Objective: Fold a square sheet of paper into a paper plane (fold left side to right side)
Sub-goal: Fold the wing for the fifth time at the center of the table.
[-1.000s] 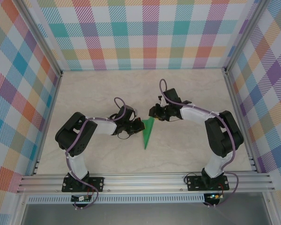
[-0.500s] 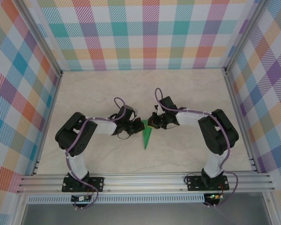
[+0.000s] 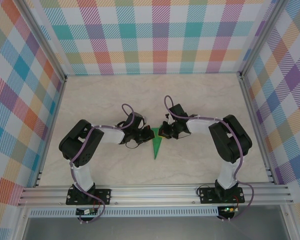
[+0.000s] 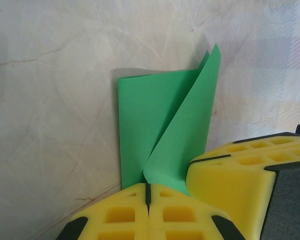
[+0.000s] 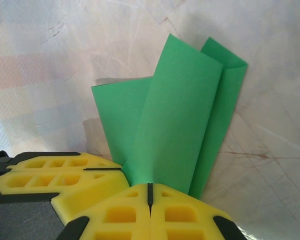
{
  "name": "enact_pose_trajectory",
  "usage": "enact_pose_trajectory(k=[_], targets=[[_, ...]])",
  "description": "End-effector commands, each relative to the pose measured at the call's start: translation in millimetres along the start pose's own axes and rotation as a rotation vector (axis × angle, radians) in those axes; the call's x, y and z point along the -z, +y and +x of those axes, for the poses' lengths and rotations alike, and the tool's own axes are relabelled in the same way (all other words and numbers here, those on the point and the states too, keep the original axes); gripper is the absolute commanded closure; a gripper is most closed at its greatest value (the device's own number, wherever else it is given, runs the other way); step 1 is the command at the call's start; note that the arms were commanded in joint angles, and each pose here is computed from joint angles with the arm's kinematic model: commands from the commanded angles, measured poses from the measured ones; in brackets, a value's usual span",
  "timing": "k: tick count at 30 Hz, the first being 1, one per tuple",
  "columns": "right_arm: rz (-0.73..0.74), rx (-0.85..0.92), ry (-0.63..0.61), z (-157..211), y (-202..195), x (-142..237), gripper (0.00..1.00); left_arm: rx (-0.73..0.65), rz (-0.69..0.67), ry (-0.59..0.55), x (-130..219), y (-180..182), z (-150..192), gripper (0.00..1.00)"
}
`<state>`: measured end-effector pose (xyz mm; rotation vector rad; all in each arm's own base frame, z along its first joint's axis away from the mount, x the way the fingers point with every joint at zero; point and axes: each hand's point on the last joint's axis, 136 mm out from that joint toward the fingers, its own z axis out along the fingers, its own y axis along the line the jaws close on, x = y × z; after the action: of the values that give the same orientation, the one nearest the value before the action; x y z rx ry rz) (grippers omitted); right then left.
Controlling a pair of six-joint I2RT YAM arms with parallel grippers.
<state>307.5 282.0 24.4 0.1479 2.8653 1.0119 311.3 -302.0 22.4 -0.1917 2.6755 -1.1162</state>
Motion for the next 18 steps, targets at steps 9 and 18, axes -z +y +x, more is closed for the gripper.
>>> enact_pose_trajectory(k=[9,18], targets=[[0.088,-0.003,0.056,12.7,-25.5,-11.7,1.0,-0.006,-0.028,0.006,-5.2,7.9,4.5,0.97],[0.136,-0.03,0.1,30.2,-48.4,-17.4,1.0,-0.061,0.001,-0.034,26.3,-19.5,-3.7,0.88]])
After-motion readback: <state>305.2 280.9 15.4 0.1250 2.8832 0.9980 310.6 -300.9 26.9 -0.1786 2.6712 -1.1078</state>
